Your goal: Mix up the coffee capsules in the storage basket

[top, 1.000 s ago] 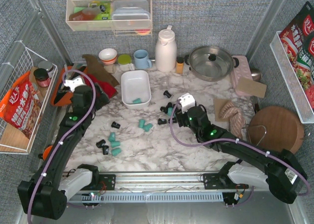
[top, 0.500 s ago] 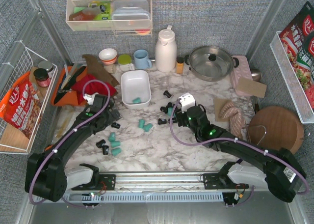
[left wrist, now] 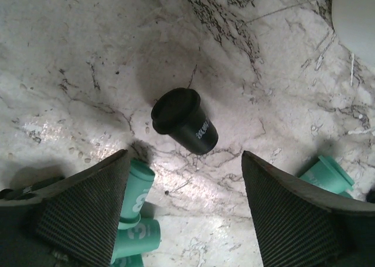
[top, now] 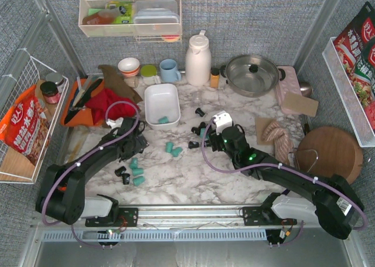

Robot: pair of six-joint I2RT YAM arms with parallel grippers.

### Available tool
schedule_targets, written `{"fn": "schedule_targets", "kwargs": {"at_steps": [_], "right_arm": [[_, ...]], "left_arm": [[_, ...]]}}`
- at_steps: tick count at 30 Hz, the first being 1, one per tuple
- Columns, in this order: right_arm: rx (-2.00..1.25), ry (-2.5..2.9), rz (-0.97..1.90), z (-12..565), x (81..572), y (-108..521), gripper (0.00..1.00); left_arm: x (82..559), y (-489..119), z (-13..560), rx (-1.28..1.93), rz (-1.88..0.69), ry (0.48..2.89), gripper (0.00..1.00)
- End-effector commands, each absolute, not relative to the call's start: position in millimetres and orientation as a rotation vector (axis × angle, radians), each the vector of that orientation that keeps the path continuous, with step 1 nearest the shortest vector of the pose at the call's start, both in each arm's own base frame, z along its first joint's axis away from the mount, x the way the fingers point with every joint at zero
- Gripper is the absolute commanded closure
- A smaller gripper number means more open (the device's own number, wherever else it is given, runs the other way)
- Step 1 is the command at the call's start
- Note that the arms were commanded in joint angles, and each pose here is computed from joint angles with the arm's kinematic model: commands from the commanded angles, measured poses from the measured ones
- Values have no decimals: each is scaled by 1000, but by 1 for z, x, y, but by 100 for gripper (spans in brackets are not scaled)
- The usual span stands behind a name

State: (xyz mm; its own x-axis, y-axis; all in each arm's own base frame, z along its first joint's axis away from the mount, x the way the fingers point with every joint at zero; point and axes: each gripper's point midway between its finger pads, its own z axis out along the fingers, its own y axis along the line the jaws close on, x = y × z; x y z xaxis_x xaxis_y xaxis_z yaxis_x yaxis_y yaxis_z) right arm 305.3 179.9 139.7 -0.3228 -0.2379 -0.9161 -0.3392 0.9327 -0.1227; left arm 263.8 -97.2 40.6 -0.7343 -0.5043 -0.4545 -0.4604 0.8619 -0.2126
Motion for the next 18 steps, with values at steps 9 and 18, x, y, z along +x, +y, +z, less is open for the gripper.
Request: {"fn": "schedule_targets", "kwargs": {"at_steps": [9, 18], "right_arm": [[-402, 1895, 165, 150, 307, 189, 40], [-400, 1896, 174, 152, 305, 189, 40]], "left_arm": [[293, -97, 29, -791, -58, 2455, 29], [291, -94, 15, -812, 3, 2486, 45]]}}
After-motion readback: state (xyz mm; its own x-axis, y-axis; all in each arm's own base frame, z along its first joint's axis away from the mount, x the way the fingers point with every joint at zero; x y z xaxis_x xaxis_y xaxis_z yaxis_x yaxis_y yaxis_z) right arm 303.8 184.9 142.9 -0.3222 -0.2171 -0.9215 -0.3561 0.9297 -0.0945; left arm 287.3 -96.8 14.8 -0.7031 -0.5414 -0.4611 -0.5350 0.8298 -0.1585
